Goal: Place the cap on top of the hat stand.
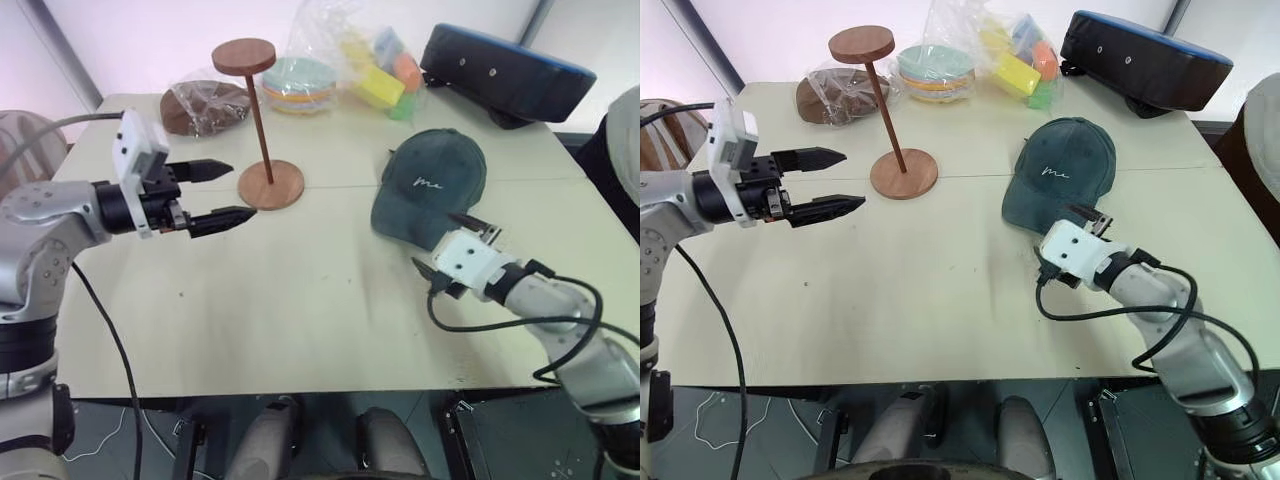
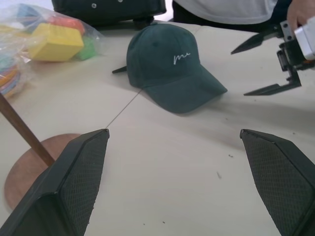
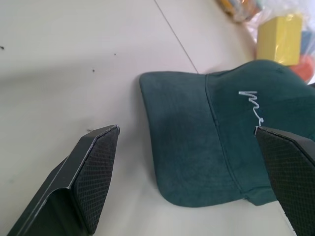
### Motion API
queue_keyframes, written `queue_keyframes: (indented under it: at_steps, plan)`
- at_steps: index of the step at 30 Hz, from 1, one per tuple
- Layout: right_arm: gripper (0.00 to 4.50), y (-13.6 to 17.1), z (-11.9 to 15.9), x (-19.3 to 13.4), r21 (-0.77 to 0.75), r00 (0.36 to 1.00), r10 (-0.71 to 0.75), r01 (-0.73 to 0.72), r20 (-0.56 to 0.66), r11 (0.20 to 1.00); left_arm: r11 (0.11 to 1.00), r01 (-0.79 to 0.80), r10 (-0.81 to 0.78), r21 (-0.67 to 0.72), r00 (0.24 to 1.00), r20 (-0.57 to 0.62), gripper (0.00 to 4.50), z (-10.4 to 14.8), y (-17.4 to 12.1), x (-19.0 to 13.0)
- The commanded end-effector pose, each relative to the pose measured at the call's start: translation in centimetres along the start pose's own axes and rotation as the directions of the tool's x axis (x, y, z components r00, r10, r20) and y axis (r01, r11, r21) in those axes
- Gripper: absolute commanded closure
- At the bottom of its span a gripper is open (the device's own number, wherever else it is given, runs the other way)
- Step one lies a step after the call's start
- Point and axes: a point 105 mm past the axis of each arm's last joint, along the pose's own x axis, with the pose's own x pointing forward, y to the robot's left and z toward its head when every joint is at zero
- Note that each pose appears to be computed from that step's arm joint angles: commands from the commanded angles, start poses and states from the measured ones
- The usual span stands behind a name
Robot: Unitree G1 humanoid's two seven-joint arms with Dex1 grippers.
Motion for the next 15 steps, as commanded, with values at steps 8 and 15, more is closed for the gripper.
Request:
queue_keyframes:
  at_steps: [8, 15]
  plan:
    - [0.00, 1.6, -1.5, 0.1, -0.076, 0.994, -0.098, 0.095, -0.044, 0.993, 0.998, -0.039, 0.038, 0.057, 0.999, 0.019, 0.02, 1.5, 0.0, -1.0]
    - [0.00, 2.4, -3.3, 1.0, -0.103, 0.986, -0.142, 0.134, -0.086, 0.986, 0.996, -0.052, 0.052, 0.069, 0.999, 0.012, 0.02, 1.7, -0.2, -1.2]
